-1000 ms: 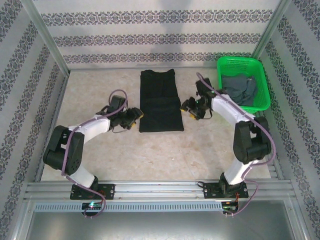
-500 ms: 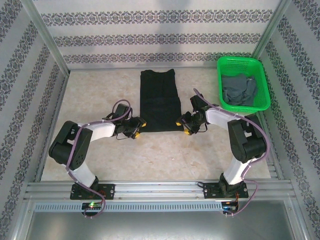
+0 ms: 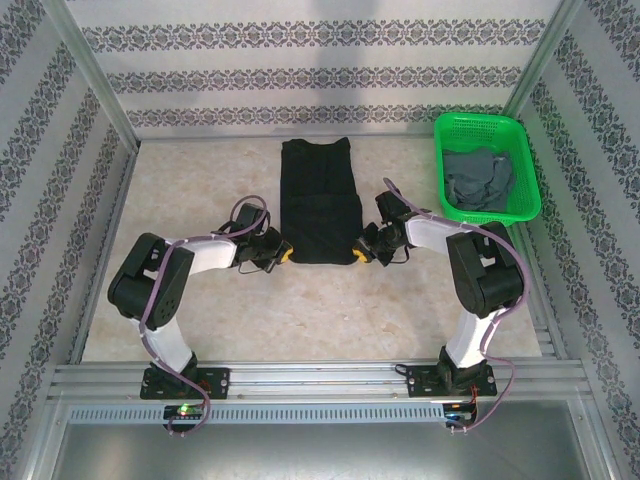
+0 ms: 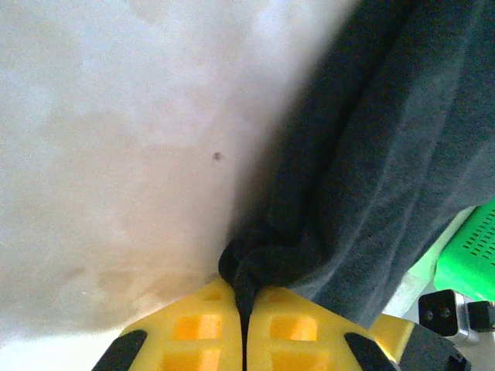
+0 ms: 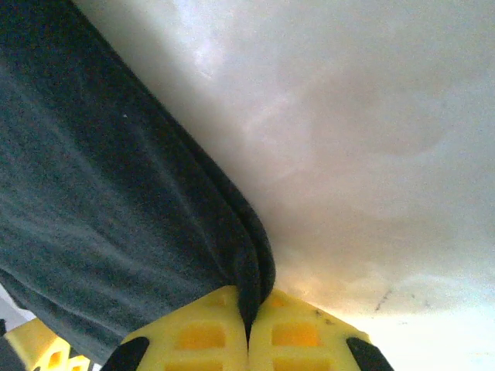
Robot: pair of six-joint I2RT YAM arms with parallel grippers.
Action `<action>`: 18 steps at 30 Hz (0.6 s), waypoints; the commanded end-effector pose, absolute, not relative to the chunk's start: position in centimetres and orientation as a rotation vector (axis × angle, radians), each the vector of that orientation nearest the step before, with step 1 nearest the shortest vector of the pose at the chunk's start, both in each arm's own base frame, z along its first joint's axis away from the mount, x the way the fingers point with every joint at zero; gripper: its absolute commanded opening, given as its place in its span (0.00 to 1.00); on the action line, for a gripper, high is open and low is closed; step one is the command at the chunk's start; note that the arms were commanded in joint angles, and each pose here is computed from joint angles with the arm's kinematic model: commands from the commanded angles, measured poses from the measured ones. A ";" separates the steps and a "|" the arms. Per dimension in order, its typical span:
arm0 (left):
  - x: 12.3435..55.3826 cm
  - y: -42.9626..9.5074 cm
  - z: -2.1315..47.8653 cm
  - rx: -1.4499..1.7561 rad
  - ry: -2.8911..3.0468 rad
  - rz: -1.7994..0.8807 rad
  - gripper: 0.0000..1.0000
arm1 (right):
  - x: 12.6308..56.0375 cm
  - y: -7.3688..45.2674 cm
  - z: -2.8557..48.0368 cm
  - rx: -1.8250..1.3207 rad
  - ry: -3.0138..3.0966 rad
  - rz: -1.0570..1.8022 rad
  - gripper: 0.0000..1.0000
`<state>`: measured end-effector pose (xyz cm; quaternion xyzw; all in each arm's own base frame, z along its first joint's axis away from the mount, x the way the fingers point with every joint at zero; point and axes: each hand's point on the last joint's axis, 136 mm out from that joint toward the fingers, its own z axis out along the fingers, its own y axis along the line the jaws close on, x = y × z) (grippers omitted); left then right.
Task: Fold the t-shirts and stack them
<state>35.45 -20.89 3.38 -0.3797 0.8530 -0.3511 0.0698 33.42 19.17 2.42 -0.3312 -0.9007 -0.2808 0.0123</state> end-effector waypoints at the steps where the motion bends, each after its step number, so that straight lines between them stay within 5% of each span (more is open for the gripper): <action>1: 36.2 -20.2 7.1 -1.032 2.510 -1.025 0.00 | 34.1 19.2 4.8 -0.951 -2.911 -0.872 0.00; 8: 30.4 -19.7 6.2 -0.957 2.599 -1.026 0.00 | 29.8 19.7 5.4 -0.786 -2.936 -0.796 0.00; 18: 18.7 -18.2 4.8 -0.747 2.748 -0.887 0.00 | 17.0 20.5 4.7 -0.535 -2.911 -0.640 0.00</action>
